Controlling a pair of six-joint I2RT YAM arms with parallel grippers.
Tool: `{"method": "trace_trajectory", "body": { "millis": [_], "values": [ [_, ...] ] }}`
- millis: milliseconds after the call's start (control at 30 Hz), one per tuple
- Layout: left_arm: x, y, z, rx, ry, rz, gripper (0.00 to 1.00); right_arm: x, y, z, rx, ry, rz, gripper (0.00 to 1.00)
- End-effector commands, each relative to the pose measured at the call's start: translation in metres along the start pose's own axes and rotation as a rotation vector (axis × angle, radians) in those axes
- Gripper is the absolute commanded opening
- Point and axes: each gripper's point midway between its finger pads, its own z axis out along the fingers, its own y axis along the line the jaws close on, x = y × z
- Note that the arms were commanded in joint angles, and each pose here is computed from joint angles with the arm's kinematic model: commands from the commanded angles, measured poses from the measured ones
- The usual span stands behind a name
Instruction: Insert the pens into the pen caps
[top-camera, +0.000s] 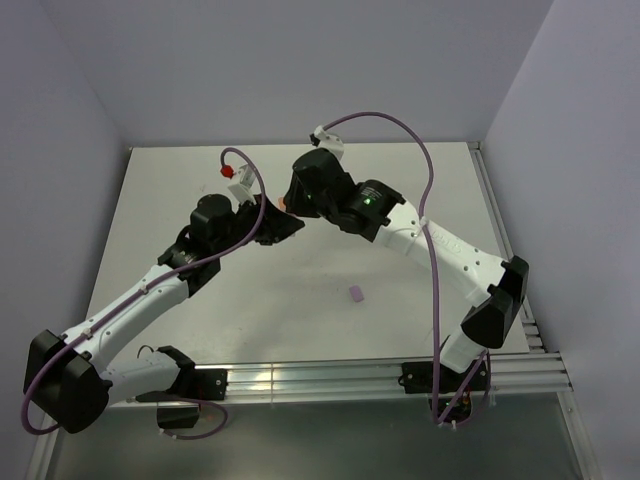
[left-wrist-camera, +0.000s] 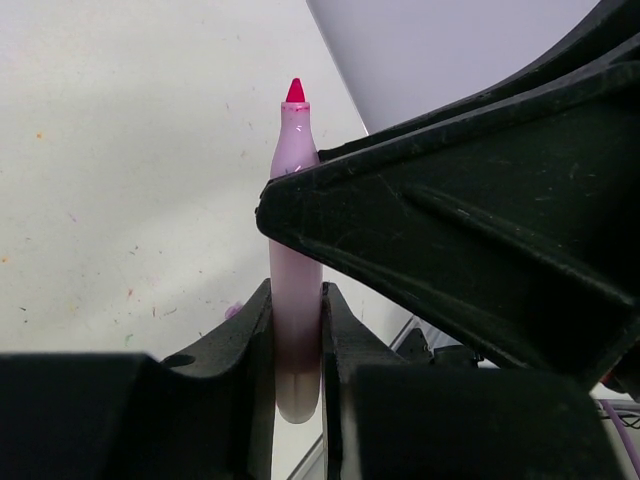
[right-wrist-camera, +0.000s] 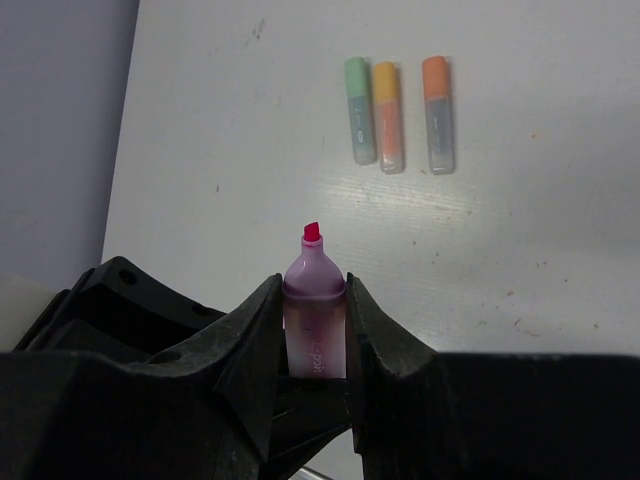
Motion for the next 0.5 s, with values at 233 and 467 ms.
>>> {"method": "trace_trajectory", "body": {
  "millis": [233, 467],
  "values": [
    [0.010, -0.009, -0.003, 0.039, 0.088, 0.067, 0.00, -0.047, -0.011, -0.037, 0.031, -0.156, -0.021, 0.43],
    [0.029, -0.003, -0.017, 0.036, 0.160, 0.095, 0.00, -0.067, -0.049, -0.064, 0.075, -0.227, -0.011, 0.53]
  ]
}}
